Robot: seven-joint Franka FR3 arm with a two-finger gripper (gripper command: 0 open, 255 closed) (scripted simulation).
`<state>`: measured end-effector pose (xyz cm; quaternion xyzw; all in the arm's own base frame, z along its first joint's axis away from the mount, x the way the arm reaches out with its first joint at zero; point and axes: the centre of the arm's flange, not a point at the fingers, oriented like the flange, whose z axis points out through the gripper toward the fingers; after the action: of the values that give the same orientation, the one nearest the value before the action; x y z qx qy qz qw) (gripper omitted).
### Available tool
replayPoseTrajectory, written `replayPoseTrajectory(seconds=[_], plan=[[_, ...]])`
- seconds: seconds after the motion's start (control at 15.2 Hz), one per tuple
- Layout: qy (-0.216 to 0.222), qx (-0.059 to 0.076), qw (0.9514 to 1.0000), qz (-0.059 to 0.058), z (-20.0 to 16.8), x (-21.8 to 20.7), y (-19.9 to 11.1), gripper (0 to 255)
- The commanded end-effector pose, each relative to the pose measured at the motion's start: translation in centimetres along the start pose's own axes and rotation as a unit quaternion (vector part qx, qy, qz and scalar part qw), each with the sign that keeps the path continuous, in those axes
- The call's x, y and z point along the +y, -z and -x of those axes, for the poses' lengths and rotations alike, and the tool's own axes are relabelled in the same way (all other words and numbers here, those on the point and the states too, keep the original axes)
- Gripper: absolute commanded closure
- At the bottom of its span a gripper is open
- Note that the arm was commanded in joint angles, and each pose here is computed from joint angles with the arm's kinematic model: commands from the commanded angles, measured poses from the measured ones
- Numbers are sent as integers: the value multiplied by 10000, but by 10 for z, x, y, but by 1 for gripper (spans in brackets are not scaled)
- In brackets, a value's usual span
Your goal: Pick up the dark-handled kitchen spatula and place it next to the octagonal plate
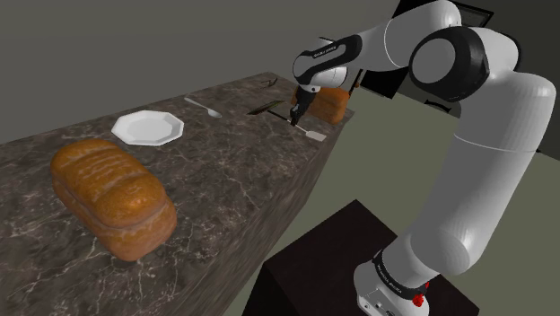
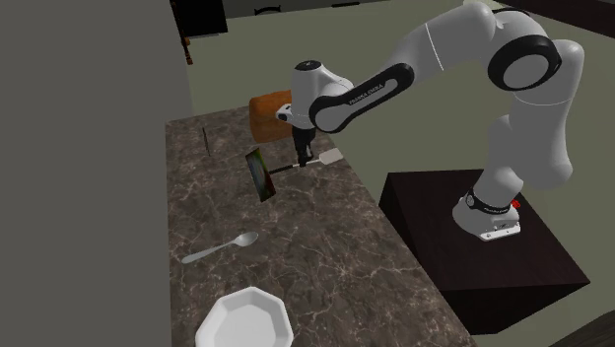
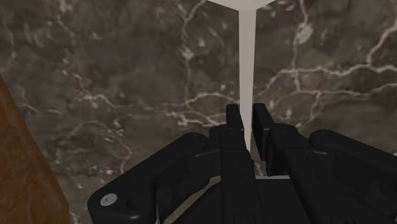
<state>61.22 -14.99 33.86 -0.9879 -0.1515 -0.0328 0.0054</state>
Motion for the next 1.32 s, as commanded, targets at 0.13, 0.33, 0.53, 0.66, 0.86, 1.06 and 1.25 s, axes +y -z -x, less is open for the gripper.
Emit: replayPoseTrajectory(seconds=[0.13, 0.33, 0.53, 0.66, 0.86, 1.06, 1.25], plan=[[0, -1, 10000, 0, 0, 0, 0, 255], [0, -1, 10000, 0, -1, 0, 16, 255], [0, -1, 10000, 0, -2, 0, 31, 255], [0, -1, 10000, 0, -3, 0, 42, 255], [0, -1, 10000, 0, -4, 0, 58, 255], [0, -1, 10000, 0, -5, 0, 74, 255], [0, -1, 10000, 0, -8, -13, 84, 255]])
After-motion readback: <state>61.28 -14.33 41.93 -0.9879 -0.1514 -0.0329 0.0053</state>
